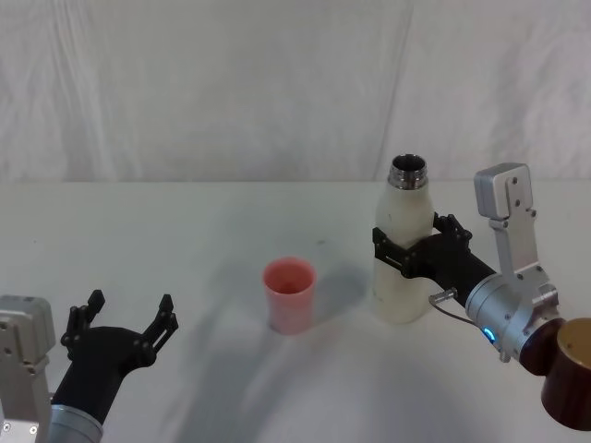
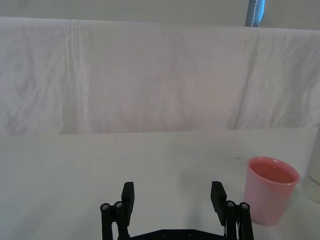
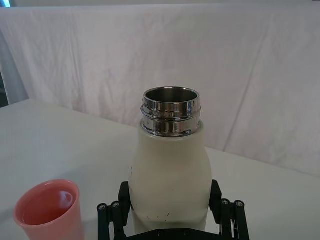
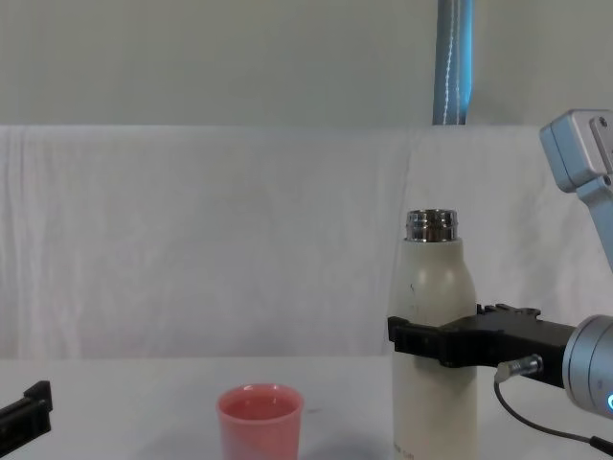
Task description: Grasp the thermos with one hand and pour water into the cup lid.
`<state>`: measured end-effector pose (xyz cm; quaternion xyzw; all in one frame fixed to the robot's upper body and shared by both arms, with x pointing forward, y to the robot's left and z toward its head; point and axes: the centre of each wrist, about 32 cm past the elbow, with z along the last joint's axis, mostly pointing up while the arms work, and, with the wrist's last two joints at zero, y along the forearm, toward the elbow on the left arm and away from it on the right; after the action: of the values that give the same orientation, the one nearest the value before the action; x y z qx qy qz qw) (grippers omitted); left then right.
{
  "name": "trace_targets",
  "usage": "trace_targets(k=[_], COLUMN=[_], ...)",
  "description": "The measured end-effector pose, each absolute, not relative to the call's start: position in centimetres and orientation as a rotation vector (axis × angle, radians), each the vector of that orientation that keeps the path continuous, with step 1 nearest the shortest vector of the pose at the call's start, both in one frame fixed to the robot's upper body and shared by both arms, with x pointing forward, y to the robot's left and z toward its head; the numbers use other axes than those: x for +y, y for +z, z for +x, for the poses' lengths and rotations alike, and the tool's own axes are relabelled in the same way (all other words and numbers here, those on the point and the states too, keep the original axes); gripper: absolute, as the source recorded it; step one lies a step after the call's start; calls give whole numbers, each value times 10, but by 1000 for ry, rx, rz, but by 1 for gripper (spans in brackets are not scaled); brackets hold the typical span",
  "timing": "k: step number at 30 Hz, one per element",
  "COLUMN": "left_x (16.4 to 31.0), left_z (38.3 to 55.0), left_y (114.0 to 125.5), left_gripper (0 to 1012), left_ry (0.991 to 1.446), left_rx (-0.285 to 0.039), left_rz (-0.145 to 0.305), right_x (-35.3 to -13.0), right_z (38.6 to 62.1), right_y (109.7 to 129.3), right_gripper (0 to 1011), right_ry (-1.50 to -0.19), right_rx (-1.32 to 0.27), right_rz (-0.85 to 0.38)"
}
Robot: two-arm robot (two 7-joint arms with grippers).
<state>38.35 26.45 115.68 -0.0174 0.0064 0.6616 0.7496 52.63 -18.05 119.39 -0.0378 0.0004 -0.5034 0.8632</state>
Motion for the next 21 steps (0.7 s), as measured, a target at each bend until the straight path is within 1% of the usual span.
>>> trace_targets(k=[21], left_x=[265], left_z=[384], left_y=[1157], left_gripper=[1001], left_ry=[1446], left_rx=[14], left_rz=[-38], right_x=[-180], right_z=[526], right_y=[1193], right_gripper=[951], right_ry=[-1053], right_rx=[-5], right_rz=[-85])
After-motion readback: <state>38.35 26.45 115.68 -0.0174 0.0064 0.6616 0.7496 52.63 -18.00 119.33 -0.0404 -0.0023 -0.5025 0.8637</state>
